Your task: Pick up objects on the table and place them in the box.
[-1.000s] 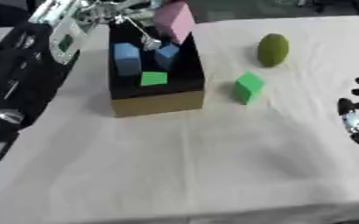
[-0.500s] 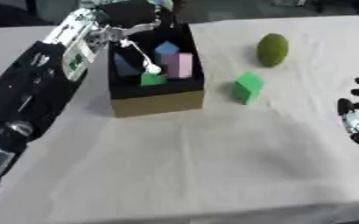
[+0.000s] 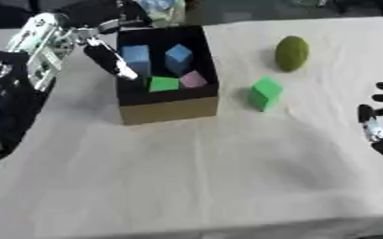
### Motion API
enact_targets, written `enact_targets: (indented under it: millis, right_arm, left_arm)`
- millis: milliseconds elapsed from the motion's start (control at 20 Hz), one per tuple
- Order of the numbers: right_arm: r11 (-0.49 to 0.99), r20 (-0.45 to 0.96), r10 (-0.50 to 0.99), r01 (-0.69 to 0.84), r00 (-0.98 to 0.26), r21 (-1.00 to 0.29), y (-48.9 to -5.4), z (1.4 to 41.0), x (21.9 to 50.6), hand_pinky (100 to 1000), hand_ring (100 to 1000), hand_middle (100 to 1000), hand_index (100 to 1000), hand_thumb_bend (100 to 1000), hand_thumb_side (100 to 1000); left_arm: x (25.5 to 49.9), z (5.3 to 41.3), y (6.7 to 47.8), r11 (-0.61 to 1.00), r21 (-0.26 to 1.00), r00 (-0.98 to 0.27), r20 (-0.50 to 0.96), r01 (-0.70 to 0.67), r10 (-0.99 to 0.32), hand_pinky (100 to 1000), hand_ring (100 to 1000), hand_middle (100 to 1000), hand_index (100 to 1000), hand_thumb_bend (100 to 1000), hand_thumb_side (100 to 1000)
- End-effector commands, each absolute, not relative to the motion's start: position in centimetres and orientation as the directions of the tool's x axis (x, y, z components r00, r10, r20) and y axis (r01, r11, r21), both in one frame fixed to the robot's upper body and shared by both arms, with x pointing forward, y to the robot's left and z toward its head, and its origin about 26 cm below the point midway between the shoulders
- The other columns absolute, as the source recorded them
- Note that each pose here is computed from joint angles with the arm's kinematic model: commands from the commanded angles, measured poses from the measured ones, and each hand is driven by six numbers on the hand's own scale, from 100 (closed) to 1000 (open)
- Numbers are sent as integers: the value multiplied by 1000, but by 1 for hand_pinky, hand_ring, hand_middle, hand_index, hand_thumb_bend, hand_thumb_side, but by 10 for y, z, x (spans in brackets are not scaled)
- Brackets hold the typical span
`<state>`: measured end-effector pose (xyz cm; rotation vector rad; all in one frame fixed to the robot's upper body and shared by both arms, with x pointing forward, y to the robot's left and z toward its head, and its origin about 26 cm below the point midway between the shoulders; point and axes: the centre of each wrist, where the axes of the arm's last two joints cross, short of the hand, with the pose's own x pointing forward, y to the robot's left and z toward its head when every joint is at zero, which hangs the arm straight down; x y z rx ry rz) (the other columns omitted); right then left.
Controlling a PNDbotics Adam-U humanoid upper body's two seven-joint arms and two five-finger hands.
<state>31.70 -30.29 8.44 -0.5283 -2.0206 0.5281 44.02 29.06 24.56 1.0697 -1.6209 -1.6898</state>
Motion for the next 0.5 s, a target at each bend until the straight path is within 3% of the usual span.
enact_targets:
  millis: [50,500]
  right_arm:
    - [802,667,578,175,-470,-571,-309,94,319,650,777,816,966,278,506]
    - [696,532,657,161,-534,-700,-323,130,338,669,786,828,973,303,488]
  left_arm:
    - [423,277,318,-77,969,-460,-180,-233,-870,885,823,834,897,848,608]
    - [380,267,340,193,906,-421,17,-378,-907,867,770,769,864,771,589]
